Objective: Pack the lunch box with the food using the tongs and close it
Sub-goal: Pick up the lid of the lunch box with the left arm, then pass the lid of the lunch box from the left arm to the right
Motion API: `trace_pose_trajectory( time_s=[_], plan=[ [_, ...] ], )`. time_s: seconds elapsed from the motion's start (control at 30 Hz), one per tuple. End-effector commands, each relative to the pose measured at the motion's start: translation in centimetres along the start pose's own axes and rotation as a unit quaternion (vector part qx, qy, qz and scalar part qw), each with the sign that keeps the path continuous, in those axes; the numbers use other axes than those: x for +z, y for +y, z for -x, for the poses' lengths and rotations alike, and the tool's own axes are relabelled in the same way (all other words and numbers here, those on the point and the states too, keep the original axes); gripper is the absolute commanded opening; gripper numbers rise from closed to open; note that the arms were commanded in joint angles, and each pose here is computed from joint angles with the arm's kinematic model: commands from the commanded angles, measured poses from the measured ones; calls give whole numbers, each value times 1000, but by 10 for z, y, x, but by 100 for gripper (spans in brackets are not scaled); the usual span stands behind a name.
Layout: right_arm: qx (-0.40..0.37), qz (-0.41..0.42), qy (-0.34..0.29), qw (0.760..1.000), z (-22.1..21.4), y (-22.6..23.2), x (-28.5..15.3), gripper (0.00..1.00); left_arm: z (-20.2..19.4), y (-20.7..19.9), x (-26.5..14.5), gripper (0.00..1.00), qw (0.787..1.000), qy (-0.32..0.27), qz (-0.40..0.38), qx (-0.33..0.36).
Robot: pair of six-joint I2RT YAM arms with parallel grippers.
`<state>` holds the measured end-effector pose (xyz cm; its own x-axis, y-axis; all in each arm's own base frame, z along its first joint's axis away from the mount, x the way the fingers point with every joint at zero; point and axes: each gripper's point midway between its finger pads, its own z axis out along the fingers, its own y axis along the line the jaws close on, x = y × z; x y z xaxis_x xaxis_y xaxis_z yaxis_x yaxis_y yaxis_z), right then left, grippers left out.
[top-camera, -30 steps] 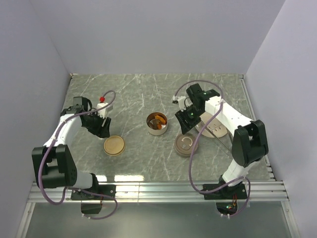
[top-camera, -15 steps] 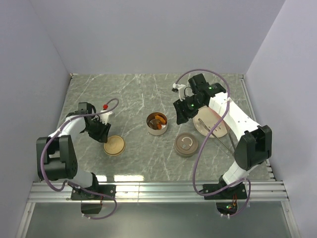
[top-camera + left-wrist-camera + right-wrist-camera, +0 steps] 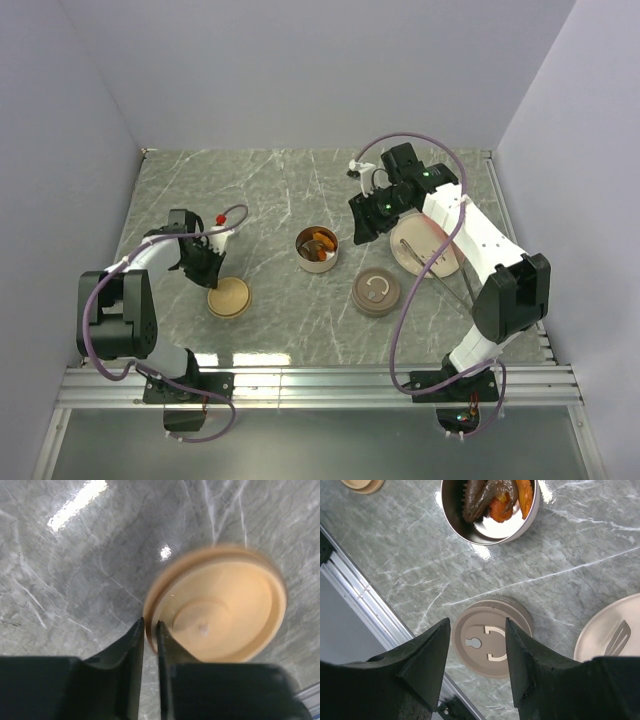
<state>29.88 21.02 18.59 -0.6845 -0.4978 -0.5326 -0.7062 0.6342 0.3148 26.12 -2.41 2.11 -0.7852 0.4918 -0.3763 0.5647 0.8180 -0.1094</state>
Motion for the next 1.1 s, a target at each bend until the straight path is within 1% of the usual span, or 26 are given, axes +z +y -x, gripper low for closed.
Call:
trace_pose_trajectory(
  time_s=[0.0, 0.07, 0.1, 0.17, 0.2, 0.23, 0.27, 0.33, 0.37, 0.43, 0.47, 0.5, 0.53, 0.57, 0.6, 0.67, 0.7, 0.73, 0.8, 0.83, 0.9, 0.93, 0.97, 1.0, 1.03, 1.07],
  plan=[
    [-13, 9, -39, 999, 26, 8, -8, 55, -2, 2, 7, 10, 1000, 8, 4, 1],
    [-17, 13, -53, 998, 32, 9, -8, 55, 0, -1, 5, 2, 1000, 8, -7, -7],
    [-22, 16, -60, 998, 35, 11, -9, 55, 9, 0, 2, 0, 1000, 0, -9, -8],
    [-30, 18, -78, 996, 44, 12, -11, 55, 16, -10, -3, 0, 999, -5, -41, -14],
    [-35, 17, -84, 996, 47, 12, -13, 56, 28, -11, -9, 0, 999, -17, -49, -12],
    [-43, 17, -88, 995, 49, 13, -13, 56, 39, -23, -14, 0, 996, -38, -85, -12],
    [-50, 18, -93, 994, 53, 13, -16, 56, 40, -34, -21, 0, 993, -35, -112, -19],
    [-79, 12, -106, 991, 59, 15, -23, 56, 61, -47, -37, 0, 985, -66, -158, -16],
    [-91, 8, -112, 989, 60, 14, -26, 56, 73, -66, -48, 0, 973, -94, -212, -11],
    [-133, -5, -137, 982, 70, 14, -34, 57, 83, -84, -67, 0, 958, -107, -267, -16],
    [-151, -12, -153, 977, 71, 17, -43, 57, 92, -97, -77, 0, 942, -132, -310, -11],
    [-167, -19, -165, 972, 73, 17, -47, 57, 93, -106, -86, 0, 933, -124, -338, -24],
    [-200, -28, -194, 960, 85, 18, -54, 57, 96, -113, -93, 0, 922, -129, -363, -28],
    [-216, -32, -209, 953, 82, 23, -60, 57, 99, -118, -98, 0, 913, -143, -383, -8],
    [-237, -27, -225, 945, 85, 30, -64, 56, 108, -128, -108, 0, 892, -161, -422, -14],
    [-299, -33, -260, 918, 90, 43, -79, 56, 110, -137, -117, 0, 876, -158, -453, -46],
    [-327, -27, -265, 907, 92, 53, -82, 56, 113, -142, -122, 0, 866, -171, -466, -51],
    [-360, -20, -263, 895, 94, 63, -88, 56, 113, -144, -124, 0, 865, -176, -468, -46],
    [-389, -3, -259, 884, 94, 77, -90, 56, 113, -158, -127, 0, 859, -175, -480, -28],
    [-420, 4, -255, 871, 92, 85, -91, 56, 114, -163, -130, 0, 855, -176, -488, -30],
    [-459, 0, -243, 855, 88, 94, -88, 56, 115, -175, -136, 0, 842, -177, -508, -39],
    [-503, 11, -226, 834, 80, 111, -81, 56, 119, -180, -143, 0, 831, -185, -523, -45],
    [-521, -2, -213, 826, 77, 112, -79, 56, 120, -187, -146, 0, 826, -181, -531, -46],
    [-541, 0, -207, 815, 74, 120, -76, 56, 120, -190, -149, 0, 824, -181, -534, -44],
    [-574, 6, -203, 793, 68, 133, -73, 56, 120, -193, -150, 0, 824, -180, -536, -37],
    [-588, -1, -200, 784, 67, 137, -73, 56, 119, -199, -154, 0, 821, -178, -541, -33]
  ],
)
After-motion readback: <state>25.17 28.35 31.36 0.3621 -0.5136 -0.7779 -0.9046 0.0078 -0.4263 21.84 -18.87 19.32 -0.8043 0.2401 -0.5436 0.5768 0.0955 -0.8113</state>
